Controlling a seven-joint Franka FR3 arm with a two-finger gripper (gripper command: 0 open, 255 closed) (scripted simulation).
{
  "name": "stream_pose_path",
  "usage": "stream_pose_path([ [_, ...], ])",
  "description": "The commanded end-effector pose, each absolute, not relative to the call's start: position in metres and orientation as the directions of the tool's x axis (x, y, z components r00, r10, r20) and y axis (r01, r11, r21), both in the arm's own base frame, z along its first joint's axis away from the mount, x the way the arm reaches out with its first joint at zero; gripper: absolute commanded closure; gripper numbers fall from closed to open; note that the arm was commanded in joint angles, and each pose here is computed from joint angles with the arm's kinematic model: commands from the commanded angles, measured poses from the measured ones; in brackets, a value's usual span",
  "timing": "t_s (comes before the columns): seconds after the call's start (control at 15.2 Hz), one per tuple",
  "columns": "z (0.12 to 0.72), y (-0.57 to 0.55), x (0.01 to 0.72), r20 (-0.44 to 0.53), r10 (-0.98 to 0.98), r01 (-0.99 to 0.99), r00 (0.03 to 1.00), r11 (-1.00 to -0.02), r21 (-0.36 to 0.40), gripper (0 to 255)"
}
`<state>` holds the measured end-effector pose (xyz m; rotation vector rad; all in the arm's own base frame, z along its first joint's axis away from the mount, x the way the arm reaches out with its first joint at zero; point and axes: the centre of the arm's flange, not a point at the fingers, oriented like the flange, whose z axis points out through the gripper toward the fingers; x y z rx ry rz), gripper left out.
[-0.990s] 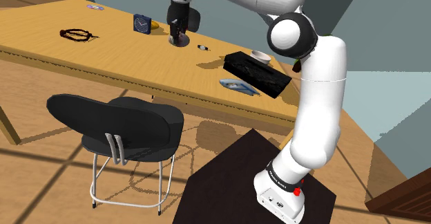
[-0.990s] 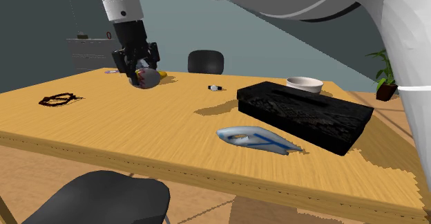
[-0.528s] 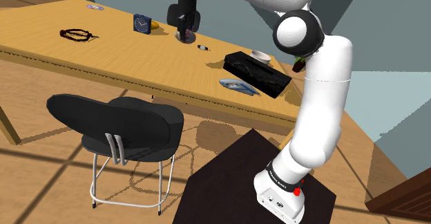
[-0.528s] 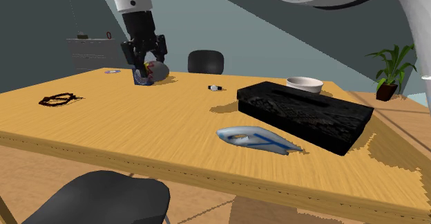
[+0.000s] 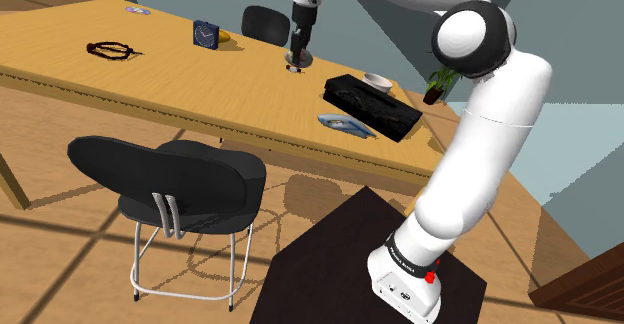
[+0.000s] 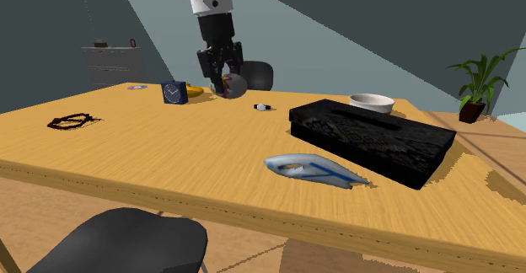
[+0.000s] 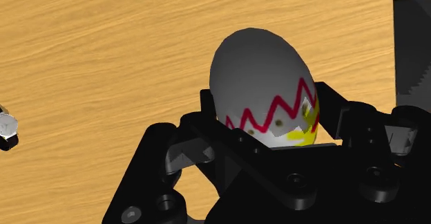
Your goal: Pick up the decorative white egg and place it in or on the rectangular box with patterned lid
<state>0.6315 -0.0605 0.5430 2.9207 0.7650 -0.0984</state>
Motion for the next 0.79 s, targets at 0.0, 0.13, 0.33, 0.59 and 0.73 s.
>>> stream_pose_path([
  [0.0,0.543,-0.085,0.617,-0.093,0.485,0.493,0.87,-0.864,0.1,255],
  [0.13,0.543,-0.108,0.605,-0.093,0.485,0.493,0.87,-0.864,0.1,255],
  [0.33,0.543,-0.143,0.586,-0.093,0.485,0.493,0.87,-0.864,0.1,255],
  [0.59,0.543,-0.189,0.56,-0.093,0.485,0.493,0.87,-0.864,0.1,255],
  [0.73,0.544,-0.212,0.547,-0.093,0.485,0.493,0.87,-0.864,0.1,255],
])
